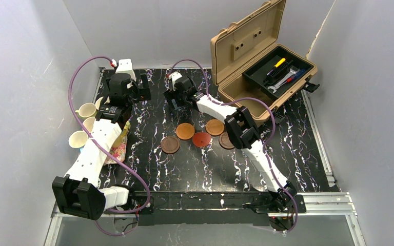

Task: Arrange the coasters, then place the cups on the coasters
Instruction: Move the coaster to the center of the board.

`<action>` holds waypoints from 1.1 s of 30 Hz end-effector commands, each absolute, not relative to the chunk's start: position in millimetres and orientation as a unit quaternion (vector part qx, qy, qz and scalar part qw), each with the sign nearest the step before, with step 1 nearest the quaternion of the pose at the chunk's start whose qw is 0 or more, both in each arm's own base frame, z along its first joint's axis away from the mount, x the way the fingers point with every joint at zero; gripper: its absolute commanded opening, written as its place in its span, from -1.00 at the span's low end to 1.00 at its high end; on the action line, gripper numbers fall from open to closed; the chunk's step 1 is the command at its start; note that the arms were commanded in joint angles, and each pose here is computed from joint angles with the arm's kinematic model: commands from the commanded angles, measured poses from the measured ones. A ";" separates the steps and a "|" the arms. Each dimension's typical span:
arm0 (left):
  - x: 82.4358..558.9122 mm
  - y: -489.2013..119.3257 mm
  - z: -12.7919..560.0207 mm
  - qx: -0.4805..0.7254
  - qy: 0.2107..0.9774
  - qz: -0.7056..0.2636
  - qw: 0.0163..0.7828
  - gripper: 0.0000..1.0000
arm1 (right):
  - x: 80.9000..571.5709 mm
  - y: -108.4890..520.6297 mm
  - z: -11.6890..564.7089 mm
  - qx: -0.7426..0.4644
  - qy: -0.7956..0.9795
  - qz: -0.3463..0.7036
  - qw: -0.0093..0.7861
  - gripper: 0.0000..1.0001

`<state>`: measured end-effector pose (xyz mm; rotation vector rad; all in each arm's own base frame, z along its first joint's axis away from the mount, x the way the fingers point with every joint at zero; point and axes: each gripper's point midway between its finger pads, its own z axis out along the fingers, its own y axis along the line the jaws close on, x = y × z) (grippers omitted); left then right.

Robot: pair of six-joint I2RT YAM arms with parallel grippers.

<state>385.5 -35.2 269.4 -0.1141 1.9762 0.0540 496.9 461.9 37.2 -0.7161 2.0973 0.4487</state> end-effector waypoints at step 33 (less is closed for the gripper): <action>388.2 -42.7 264.5 -0.041 0.838 0.012 0.544 0.96 | 378.5 504.1 -3.0 -0.481 0.769 0.245 0.342 0.96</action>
